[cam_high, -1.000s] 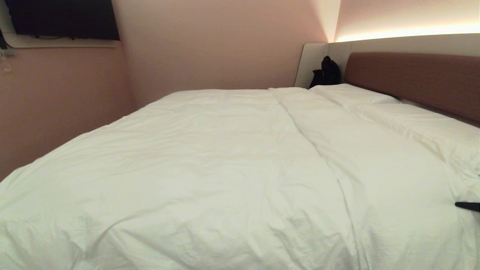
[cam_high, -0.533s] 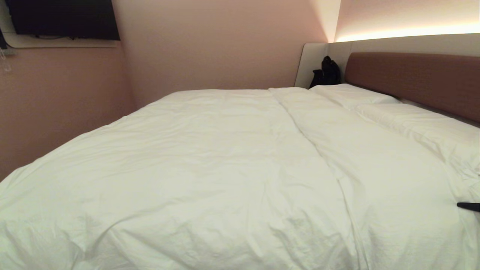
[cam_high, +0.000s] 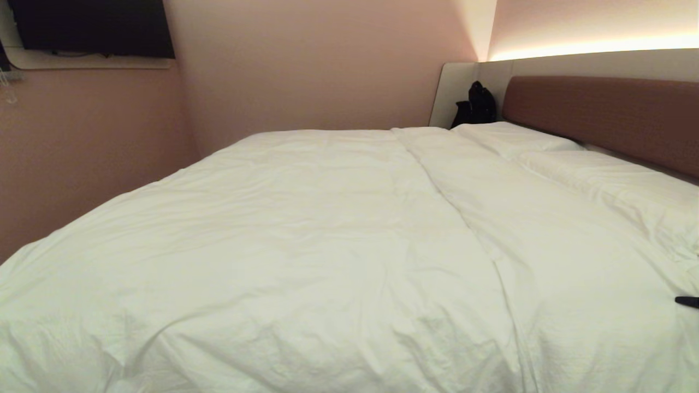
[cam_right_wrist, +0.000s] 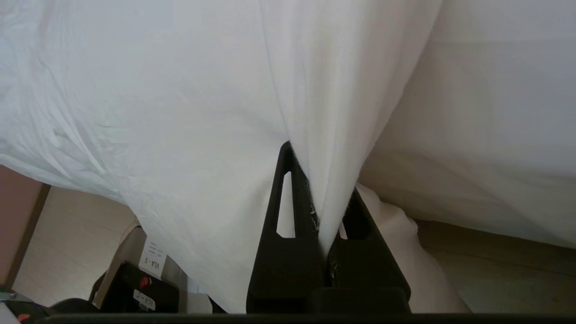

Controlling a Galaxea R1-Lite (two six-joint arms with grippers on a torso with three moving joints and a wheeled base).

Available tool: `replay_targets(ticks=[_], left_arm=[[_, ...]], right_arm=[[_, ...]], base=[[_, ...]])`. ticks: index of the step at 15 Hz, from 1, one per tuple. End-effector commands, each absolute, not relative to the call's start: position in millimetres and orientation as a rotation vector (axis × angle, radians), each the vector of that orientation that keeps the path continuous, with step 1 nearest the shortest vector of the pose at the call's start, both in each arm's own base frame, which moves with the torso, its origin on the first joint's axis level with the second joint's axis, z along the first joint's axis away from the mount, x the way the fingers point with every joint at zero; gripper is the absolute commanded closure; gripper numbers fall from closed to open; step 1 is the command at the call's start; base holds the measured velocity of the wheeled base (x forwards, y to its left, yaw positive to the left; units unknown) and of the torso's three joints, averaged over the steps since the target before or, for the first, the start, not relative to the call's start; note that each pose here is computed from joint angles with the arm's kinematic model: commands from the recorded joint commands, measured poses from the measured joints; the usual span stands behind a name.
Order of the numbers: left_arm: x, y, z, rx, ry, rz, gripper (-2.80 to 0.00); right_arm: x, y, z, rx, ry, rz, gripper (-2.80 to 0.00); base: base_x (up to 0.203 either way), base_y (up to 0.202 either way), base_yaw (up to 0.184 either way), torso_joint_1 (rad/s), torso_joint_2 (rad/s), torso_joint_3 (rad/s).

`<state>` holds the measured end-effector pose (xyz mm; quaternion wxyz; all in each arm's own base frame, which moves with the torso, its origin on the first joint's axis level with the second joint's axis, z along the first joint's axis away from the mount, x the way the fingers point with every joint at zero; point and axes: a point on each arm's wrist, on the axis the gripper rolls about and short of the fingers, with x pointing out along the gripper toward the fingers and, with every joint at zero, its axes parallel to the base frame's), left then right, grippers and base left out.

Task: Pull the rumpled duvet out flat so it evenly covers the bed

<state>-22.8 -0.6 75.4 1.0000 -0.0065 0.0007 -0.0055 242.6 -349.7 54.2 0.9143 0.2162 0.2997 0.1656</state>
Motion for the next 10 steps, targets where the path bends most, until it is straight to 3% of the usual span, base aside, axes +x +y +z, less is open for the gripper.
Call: replay_targets(ticks=[1, 10], left_arm=[[-22.8, -0.6, 75.3, -0.014, 0.002, -0.011, 0.00], [-22.8, -0.6, 75.3, -0.014, 0.002, -0.011, 0.00]], right_arm=[[239.4, -349.6, 55.6, 0.453, 0.616, 0.339, 0.00], [236.6, -351.2, 54.1, 0.461, 0.622, 0.334, 0.00]], base=[[0.000, 0.000, 0.000, 0.000, 0.00, 0.000], [0.000, 0.000, 0.000, 0.000, 0.00, 0.000]])
